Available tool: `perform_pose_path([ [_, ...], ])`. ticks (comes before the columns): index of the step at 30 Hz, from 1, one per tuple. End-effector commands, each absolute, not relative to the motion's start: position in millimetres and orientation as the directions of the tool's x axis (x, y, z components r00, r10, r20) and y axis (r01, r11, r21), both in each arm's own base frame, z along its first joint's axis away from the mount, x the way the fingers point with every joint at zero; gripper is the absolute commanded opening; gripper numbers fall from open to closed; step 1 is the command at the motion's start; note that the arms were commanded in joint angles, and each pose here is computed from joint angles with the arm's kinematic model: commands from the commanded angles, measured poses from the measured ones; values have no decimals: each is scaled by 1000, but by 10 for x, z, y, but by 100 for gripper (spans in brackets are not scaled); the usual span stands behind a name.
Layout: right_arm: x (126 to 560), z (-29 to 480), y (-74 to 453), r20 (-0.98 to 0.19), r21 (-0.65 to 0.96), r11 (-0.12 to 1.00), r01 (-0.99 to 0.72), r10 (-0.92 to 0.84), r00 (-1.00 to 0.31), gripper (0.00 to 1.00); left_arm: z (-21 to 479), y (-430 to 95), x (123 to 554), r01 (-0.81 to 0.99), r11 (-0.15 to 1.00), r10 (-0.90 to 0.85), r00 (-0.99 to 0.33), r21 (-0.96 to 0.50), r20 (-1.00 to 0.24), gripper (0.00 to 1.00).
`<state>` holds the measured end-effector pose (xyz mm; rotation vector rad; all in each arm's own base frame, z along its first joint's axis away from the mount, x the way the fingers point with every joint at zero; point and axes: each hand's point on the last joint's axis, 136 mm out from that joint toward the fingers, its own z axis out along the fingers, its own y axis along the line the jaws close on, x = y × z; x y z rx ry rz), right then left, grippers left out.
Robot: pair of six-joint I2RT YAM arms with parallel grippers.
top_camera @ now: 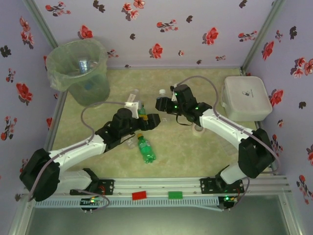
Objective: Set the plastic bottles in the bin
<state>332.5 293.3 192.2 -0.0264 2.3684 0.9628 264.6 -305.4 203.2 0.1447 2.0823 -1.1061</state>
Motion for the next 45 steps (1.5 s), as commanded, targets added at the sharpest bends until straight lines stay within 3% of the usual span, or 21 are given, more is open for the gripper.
perform_pose_path([
  [1, 3271, 2214, 3044, -496, 735, 630, -252, 244, -833, 59, 2198, -3262, 2664, 507, 600, -188, -662, -619, -725, 100],
  [12, 3127, 2368, 3048, -475, 795, 544, -269, 281, -834, 58, 1989, -3427, 2750, 476, 617, -161, -703, -626, -692, 100],
  [15, 3106, 2353, 3043, -468, 801, 537, -266, 284, -837, 58, 1999, -3447, 2768, 475, 616, -163, -704, -629, -691, 95],
  [26, 3092, 2314, 2993, -477, 798, 541, -264, 300, -826, 62, 1996, -3460, 2769, 466, 616, -162, -714, -635, -681, 57],
  [30, 3089, 2374, 2940, -504, 778, 564, -279, 294, -812, 76, 1994, -3450, 2763, 461, 616, -166, -716, -638, -678, 50],
  [34, 3104, 2497, 2769, -561, 723, 627, -291, 287, -776, 99, 1979, -3423, 2760, 454, 623, -169, -716, -636, -677, 46],
  [39, 3124, 2599, 2447, -625, 650, 711, -268, 299, -721, 100, 1983, -3362, 2762, 453, 645, -165, -704, -616, -691, 37],
  [45, 3122, 2456, 2099, -658, 575, 798, -178, 322, -681, 100, 2193, -3171, 2853, 469, 686, -150, -657, -556, -739, 10],
])
